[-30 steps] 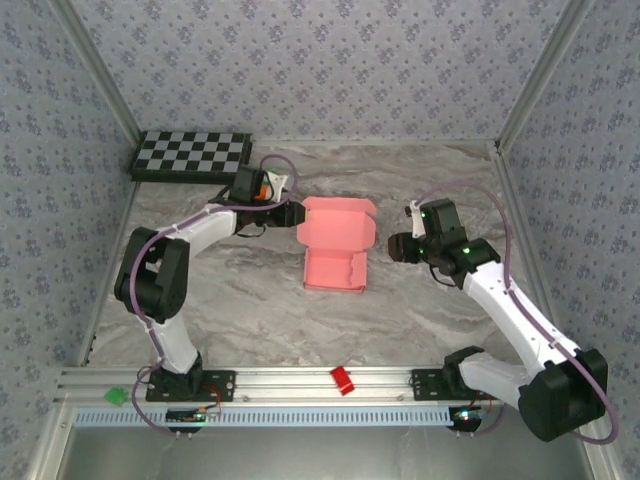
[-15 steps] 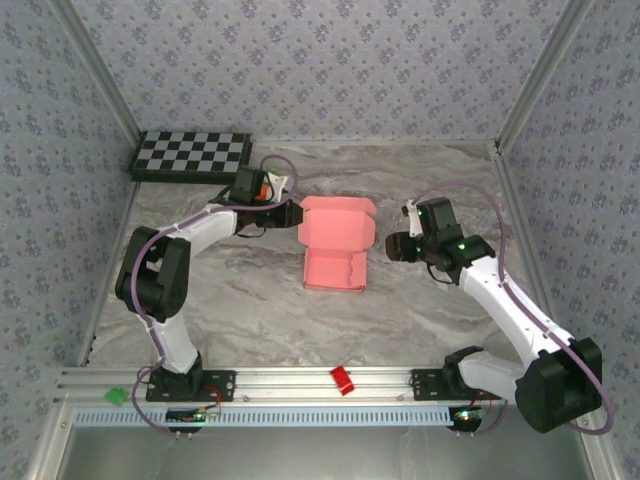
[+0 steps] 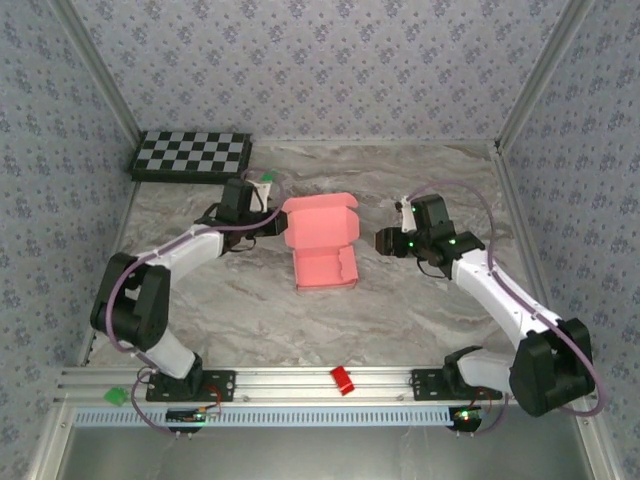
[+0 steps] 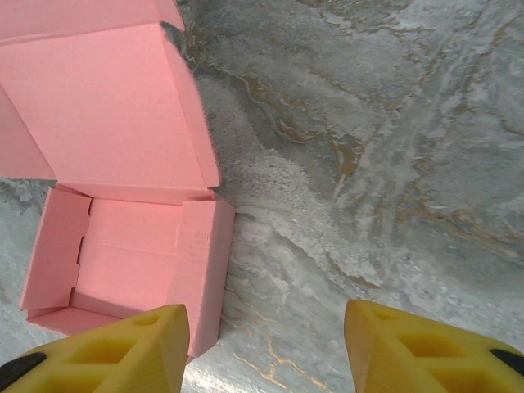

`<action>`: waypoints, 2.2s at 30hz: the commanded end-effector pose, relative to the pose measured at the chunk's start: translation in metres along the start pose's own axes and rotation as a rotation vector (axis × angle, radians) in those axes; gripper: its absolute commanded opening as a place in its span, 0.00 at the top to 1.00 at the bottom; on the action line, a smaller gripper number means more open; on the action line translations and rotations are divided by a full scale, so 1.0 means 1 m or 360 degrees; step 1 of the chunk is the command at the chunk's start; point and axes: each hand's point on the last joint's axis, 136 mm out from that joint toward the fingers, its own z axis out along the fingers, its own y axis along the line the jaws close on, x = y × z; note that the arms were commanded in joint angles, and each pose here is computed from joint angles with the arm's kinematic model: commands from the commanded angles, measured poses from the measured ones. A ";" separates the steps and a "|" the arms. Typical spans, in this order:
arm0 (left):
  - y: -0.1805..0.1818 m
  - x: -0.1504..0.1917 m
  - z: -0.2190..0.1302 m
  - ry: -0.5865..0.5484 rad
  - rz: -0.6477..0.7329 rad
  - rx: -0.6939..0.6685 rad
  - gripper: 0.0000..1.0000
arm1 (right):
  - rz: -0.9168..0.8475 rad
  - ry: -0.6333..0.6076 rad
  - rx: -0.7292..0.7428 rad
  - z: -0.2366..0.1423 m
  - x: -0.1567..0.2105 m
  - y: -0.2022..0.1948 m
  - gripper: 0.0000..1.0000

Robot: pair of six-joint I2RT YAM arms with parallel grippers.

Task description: Fold the paper box

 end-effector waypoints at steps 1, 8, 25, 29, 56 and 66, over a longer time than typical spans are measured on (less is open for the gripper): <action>-0.004 -0.020 -0.014 -0.0200 0.0004 -0.0048 1.00 | 0.0049 0.0000 -0.0114 0.010 -0.005 0.015 0.47; 0.007 -0.024 -0.026 -0.0358 -0.0091 -0.0132 1.00 | 0.0130 -0.0004 -0.0175 0.039 -0.009 0.026 0.49; 0.005 -0.013 -0.024 -0.0350 -0.0149 -0.0072 1.00 | 0.0017 0.0087 -0.0278 0.105 -0.008 0.047 0.46; 0.005 -0.013 -0.025 -0.0349 -0.0143 -0.0073 1.00 | -0.0006 0.0097 -0.0277 0.115 -0.009 0.047 0.46; 0.006 -0.010 -0.021 -0.0287 -0.0141 -0.0086 1.00 | -0.0150 0.0155 -0.0127 0.152 -0.001 0.043 0.64; 0.007 -0.007 -0.020 -0.0271 -0.0142 -0.0087 1.00 | -0.0234 0.0203 0.0013 0.161 0.009 0.037 0.73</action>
